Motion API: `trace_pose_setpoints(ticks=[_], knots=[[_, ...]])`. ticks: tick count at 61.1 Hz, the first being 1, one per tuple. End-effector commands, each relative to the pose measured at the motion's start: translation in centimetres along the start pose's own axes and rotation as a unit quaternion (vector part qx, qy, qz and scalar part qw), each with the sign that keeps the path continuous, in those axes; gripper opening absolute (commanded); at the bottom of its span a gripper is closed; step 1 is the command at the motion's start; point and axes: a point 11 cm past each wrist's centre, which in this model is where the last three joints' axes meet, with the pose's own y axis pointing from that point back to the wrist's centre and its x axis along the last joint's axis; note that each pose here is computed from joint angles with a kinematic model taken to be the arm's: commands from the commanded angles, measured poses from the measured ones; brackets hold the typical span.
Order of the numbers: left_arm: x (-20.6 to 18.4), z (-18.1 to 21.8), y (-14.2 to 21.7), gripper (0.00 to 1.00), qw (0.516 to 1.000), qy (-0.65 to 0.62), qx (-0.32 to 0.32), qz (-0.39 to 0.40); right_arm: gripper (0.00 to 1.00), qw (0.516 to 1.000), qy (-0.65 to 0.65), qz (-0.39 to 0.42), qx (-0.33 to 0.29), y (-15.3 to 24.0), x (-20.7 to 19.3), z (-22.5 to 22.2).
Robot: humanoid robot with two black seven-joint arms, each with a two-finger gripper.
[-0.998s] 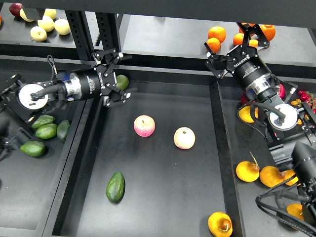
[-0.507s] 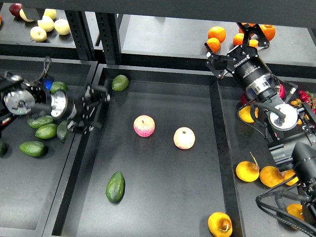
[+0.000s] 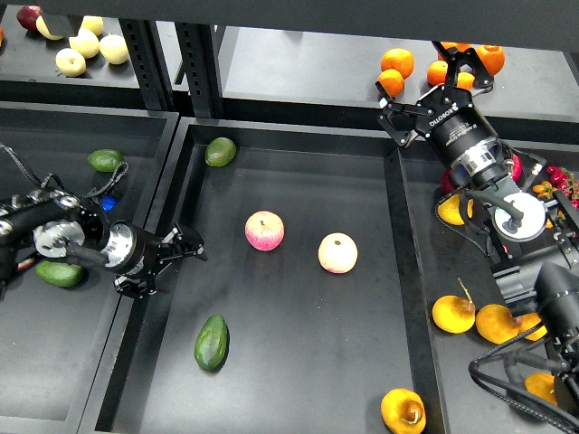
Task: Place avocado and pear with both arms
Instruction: 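Swing the left gripper out and toward the avocado nearest the robot, then lower the left gripper and grasp the dark green avocado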
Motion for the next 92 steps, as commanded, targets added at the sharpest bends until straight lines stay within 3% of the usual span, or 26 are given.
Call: trace_pose_setpoints(ticks=[1,25,92], knots=[[-1.1,-0.7,-1.3,0.98,1.000,-0.020,0.017,-0.006,1.00,1.000,-0.001,0.000,0.000,0.1,0.0,0.0],[-2.8,-0.5,-3.1,0.98,0.996,-0.078,0.043,-0.006,1.00,1.000,-0.002,0.002,0.000,0.2,0.2,0.1],[-5.7,-1.0,-6.6,0.98,0.994,-0.086,0.068,-0.030,1.00,1.000,-0.003,0.004,0.000,0.4,0.3,0.2]])
